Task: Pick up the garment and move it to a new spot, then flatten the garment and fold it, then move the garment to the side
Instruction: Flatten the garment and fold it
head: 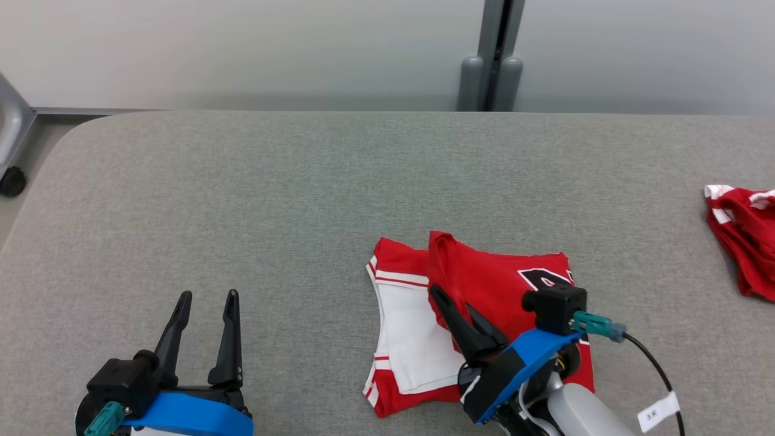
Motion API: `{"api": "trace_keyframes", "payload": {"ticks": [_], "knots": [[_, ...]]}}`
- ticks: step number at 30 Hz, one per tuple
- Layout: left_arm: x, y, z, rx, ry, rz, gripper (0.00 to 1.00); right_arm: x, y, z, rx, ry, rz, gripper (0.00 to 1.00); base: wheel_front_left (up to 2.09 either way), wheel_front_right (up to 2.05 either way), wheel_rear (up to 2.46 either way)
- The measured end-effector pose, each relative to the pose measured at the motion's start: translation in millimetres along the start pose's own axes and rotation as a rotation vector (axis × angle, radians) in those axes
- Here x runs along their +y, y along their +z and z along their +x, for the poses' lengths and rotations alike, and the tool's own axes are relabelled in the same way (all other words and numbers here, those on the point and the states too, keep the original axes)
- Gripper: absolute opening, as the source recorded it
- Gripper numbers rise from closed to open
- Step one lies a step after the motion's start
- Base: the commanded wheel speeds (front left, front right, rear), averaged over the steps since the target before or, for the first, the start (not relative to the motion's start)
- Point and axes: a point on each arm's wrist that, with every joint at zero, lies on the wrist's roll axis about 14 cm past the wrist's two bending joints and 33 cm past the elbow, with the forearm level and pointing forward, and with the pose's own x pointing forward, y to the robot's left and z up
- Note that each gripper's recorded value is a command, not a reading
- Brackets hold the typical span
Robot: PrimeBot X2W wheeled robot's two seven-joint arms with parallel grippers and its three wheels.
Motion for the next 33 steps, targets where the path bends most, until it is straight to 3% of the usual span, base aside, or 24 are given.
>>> {"api": "trace_keyframes", "payload": {"ticks": [14,15,16,17,18,26,33], "knots": [[9.9,-5.8,-13.4,0.005,0.060,-0.030,1.00,13.9,-38.4,30.4,0.138,0.066,-0.042,0.00,0.00,0.00,0.00],[9.6,-5.8,-14.0,0.004,0.059,-0.032,1.00,17.0,-41.5,31.3,0.152,0.078,-0.056,0.05,0.00,0.00,0.00],[9.6,-5.7,-14.5,0.003,0.060,-0.033,1.00,19.9,-43.3,32.2,0.158,0.087,-0.060,0.21,0.00,0.00,0.00],[9.8,-5.5,-14.7,0.002,0.061,-0.034,1.00,23.1,-44.2,32.9,0.159,0.098,-0.064,0.47,0.00,0.00,0.00],[9.8,-5.5,-14.7,0.002,0.061,-0.034,1.00,23.1,-44.2,32.9,0.159,0.098,-0.064,0.99,0.00,0.00,0.00],[4.6,-7.7,-15.9,0.003,0.048,-0.040,1.00,37.4,-27.7,39.8,0.083,0.137,-0.053,1.00,0.00,0.00,0.00],[-11.0,-6.9,-8.9,0.000,-0.009,-0.028,1.00,2.7,26.1,46.2,-0.068,0.040,-0.205,1.00,0.00,0.00,0.00]]}}
